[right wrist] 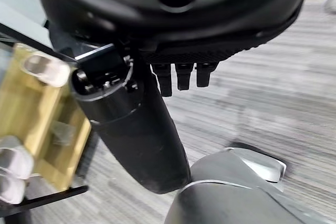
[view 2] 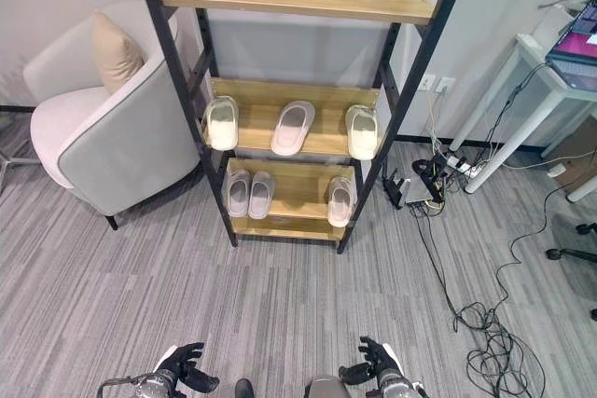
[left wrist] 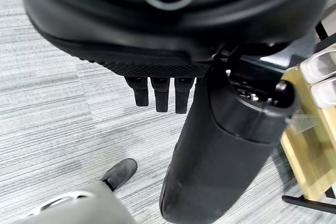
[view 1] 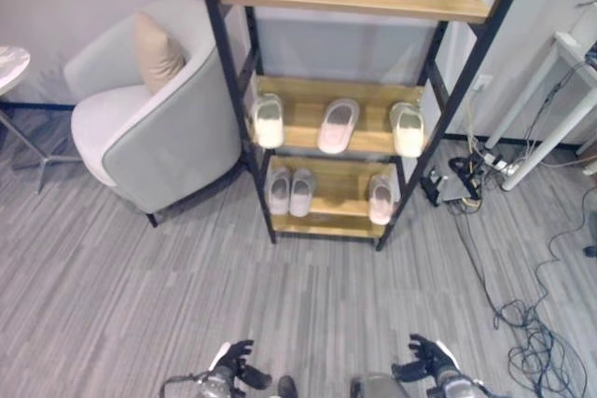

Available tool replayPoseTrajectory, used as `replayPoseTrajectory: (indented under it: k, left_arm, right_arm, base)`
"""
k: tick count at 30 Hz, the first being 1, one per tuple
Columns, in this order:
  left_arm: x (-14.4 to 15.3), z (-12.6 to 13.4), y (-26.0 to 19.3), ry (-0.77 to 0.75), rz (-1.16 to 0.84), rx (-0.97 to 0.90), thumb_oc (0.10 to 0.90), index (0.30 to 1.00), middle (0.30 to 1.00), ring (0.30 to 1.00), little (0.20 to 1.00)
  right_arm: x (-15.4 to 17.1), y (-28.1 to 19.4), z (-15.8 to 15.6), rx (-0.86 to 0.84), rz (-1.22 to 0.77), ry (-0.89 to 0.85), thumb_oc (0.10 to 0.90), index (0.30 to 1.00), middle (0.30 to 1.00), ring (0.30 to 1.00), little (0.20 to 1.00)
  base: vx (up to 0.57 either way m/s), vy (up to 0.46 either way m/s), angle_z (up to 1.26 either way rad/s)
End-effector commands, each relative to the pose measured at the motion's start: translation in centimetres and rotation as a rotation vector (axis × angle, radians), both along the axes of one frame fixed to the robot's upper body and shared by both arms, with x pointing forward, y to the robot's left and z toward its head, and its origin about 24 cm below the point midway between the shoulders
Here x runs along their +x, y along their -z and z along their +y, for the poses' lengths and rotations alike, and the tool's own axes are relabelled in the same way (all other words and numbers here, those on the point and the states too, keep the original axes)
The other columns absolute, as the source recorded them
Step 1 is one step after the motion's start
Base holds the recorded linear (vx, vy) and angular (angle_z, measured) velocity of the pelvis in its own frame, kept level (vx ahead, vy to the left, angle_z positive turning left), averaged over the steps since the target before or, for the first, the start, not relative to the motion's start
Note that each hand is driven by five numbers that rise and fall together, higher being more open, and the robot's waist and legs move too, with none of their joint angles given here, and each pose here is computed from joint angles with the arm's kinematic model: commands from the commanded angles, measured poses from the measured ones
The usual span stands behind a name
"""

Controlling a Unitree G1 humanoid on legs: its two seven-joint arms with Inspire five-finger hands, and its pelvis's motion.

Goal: Arrange the slippers neatly on the shoe rack.

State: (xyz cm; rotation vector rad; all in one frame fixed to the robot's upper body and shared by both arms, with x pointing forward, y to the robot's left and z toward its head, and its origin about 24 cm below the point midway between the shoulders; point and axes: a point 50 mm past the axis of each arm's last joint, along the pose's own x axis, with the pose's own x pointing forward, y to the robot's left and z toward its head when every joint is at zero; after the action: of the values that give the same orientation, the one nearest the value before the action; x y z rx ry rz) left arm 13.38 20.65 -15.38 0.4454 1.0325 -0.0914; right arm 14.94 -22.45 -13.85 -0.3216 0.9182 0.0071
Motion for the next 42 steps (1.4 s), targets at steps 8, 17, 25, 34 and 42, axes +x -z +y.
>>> replayPoseTrajectory:
  k: [8, 17, 25, 34, 42]
  left_arm:
    - [1.2, -1.9, -0.3, 0.110, -0.052, -0.023, 0.800, 0.900, 0.900, 0.900, 0.900]
    - [2.5, -2.3, -0.8, 0.109, -0.096, -0.032, 0.800, 0.900, 0.900, 0.900, 0.900]
    - [0.5, -1.0, -0.1, 0.043, -0.042, -0.013, 0.800, 0.900, 0.900, 0.900, 0.900]
    - [0.9, -0.3, -0.5, 0.037, -0.060, -0.008, 0.800, 0.900, 0.900, 0.900, 0.900]
    - [1.6, -0.2, -0.8, 0.053, -0.083, -0.004, 0.800, 0.900, 0.900, 0.900, 0.900]
  right_arm:
    - [-1.6, 0.1, -1.6, -0.040, 0.040, -0.020, 0.800, 0.900, 0.900, 0.900, 0.900]
    - [-1.9, 0.2, -1.8, -0.029, 0.033, 0.038, 0.800, 0.900, 0.900, 0.900, 0.900]
    - [-1.6, 0.2, -1.1, -0.018, 0.016, 0.020, 0.800, 0.900, 0.900, 0.900, 0.900]
    - [-0.2, -0.1, 0.1, -0.001, -0.007, -0.040, 0.800, 0.900, 0.900, 0.900, 0.900]
    - [1.5, -1.0, 1.3, 0.002, -0.086, -0.127, 0.800, 0.900, 0.900, 0.900, 0.900]
  base:
    - [0.28, -0.180, 0.45]
    - [0.22, -0.128, 0.03]
    - [0.30, 0.076, -0.31]
    - [0.15, 0.107, -0.38]
    - [0.05, -0.015, -0.14]
